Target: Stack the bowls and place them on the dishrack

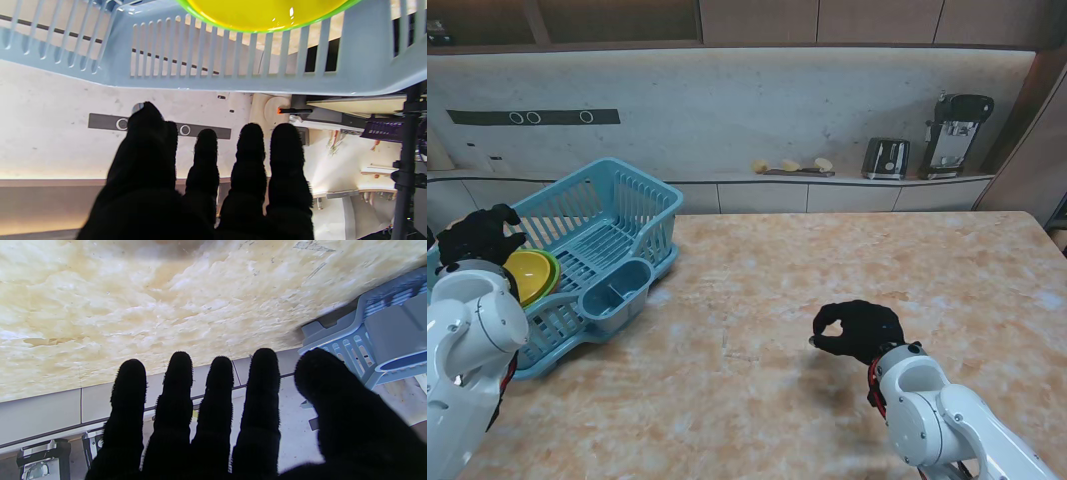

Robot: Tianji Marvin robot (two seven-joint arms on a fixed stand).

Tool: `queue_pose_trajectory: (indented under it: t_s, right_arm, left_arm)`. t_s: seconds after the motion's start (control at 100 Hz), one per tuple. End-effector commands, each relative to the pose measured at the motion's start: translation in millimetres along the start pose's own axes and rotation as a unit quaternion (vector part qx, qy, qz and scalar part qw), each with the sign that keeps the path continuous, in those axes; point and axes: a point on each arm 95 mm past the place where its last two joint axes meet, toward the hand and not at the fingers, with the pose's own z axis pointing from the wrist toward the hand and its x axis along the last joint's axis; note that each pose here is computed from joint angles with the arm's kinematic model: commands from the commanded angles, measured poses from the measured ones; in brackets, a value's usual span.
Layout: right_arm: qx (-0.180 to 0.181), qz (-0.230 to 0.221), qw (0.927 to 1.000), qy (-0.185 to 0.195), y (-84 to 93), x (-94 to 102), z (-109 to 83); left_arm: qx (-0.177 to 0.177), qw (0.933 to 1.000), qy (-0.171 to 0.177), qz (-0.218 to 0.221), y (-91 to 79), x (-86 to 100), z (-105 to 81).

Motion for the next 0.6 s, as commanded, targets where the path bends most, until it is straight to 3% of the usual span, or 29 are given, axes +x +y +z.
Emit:
queue_pose_trajectory:
  t_s: [0.0, 0.31, 0.59]
  right_arm:
    - [0.008, 0.004, 0.9999, 0.004, -5.2, 0.9, -1.4]
    - [-0.005, 0.011, 0.9999, 0.008, -3.5, -1.8, -3.7]
    - [-0.013, 0.016, 0.9997, 0.013, -2.4, -3.6, -4.4]
  left_arm:
    - [0.004, 0.9998, 0.016, -0.005, -3.6, 4.3, -6.1]
    - [0.031, 0.9969, 0.068, -0.025, -8.1, 16.2, -28.4]
    - [0.042, 0.9901, 0.121, -0.058, -4.7, 35.7, -50.2]
